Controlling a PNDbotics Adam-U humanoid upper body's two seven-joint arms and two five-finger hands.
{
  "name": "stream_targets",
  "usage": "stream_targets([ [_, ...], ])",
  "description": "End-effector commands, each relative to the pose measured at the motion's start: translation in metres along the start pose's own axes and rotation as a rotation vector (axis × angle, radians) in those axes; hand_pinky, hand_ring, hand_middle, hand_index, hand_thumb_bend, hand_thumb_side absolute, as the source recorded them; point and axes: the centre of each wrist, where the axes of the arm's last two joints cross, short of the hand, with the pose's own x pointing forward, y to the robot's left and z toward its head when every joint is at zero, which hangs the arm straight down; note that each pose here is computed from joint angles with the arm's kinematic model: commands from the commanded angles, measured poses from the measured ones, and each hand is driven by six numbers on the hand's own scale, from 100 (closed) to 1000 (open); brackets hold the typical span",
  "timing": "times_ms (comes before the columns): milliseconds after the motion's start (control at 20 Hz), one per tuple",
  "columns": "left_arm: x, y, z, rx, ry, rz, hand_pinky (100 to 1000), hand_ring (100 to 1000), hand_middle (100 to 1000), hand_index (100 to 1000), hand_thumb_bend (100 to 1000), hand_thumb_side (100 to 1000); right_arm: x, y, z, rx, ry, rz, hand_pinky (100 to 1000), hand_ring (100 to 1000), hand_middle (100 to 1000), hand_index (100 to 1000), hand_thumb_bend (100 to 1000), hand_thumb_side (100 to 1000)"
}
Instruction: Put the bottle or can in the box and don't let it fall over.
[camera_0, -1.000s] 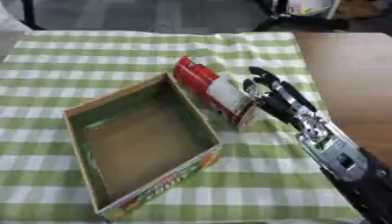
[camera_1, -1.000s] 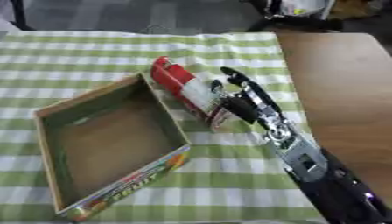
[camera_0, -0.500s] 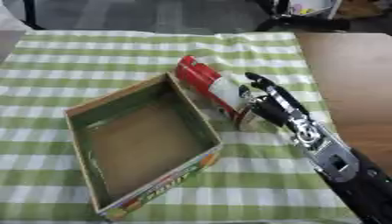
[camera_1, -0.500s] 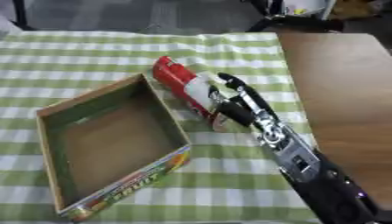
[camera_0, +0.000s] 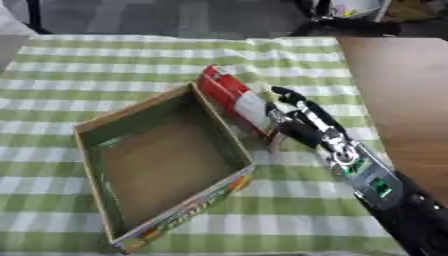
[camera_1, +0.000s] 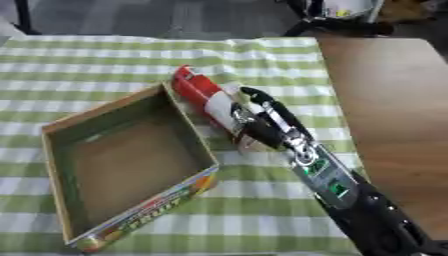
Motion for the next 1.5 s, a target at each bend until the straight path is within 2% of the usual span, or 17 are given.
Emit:
stream_targets([
  [50,0.006,0.002,-0.003,0.000,-0.026,0.003,566,556,655,682,127,722,0.006,-0.006,-0.003,0.000,-0.025,0.031,804,1000,1000,1000,100,799],
  [550,0.006,0.002,-0.002,-0.001,-0.025,0.005,566,556,656,681,125,724,0.002,0.001,-0.005,-0.003,0.016,0.083,794,1000,1000,1000,100,763],
  [650,0.006,0.002,-0.002,-0.002,-0.025,0.006,567,557,657,681,124,725,0.000,0.002,-0.005,-0.003,0.037,0.089,785,1000,1000,1000,100,729],
  [1100,0.005,0.002,-0.002,-0.004,-0.022,0.008,567,559,658,681,121,727,-0.001,0.007,-0.005,0.018,0.065,0.084,769,1000,1000,1000,100,703],
  [1500,0.005,0.002,-0.002,-0.004,-0.020,0.010,566,560,659,681,118,730,-0.004,0.008,-0.001,0.025,0.092,0.088,696,1000,1000,1000,100,659],
])
